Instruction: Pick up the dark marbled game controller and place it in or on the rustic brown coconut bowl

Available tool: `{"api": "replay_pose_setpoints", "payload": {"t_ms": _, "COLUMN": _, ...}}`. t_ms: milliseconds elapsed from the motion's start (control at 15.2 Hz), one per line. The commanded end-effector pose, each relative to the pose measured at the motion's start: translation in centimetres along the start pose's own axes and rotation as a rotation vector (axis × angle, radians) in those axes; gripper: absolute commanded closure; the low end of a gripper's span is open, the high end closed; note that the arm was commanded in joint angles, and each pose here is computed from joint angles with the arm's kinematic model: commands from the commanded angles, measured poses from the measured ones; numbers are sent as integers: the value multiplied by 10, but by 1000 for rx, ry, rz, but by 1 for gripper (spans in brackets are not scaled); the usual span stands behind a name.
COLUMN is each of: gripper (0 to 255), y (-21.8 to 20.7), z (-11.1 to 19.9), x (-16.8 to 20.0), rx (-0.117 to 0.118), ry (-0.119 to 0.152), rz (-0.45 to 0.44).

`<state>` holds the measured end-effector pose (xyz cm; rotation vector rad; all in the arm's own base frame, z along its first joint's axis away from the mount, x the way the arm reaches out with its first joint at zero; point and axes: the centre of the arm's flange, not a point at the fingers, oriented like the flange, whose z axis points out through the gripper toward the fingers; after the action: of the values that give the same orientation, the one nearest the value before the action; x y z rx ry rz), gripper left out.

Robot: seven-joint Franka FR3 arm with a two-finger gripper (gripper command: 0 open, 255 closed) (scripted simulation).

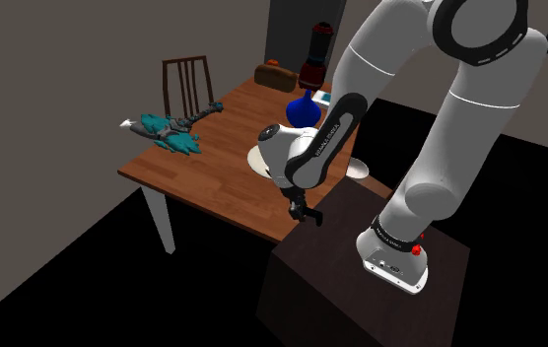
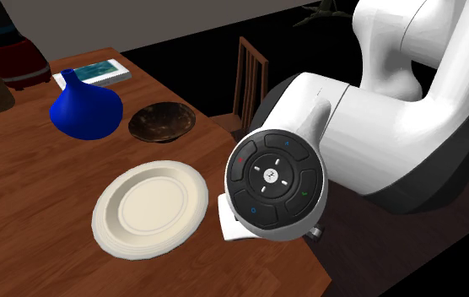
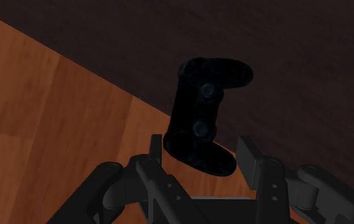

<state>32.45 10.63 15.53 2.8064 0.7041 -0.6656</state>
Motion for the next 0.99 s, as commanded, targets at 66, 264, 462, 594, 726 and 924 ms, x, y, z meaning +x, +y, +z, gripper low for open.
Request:
{"api": "replay_pose_setpoints", "payload": {"t_ms": 66, "gripper": 255, "y": 0, "z": -4, "x": -2, "rx": 0, "ry": -1, "rz": 0}}
{"api": "replay_pose_setpoints", "payload": {"t_ms": 264, "gripper": 255, "y": 1, "z": -18, "x": -10, "rx": 0, "ry": -1, "rz": 0}}
{"api": "replay_pose_setpoints", "payload": {"t_ms": 462, "gripper": 255, "y": 2, "z": -32, "x": -17, "rx": 0, "ry": -1, "rz": 0}}
{"api": "replay_pose_setpoints", "payload": {"t_ms": 594, "gripper": 255, "y": 3, "z": -42, "x": -22, "rx": 0, "ry": -1, "rz": 0}}
{"api": "replay_pose_setpoints", "payload": {"t_ms": 726, "gripper": 255, "y": 3, "z": -51, "x": -27, "rx": 0, "ry": -1, "rz": 0}}
{"api": "replay_pose_setpoints", "payload": {"t_ms": 924, "gripper": 255, "y": 4, "z": -65, "x": -34, "rx": 0, "ry": -1, "rz": 0}}
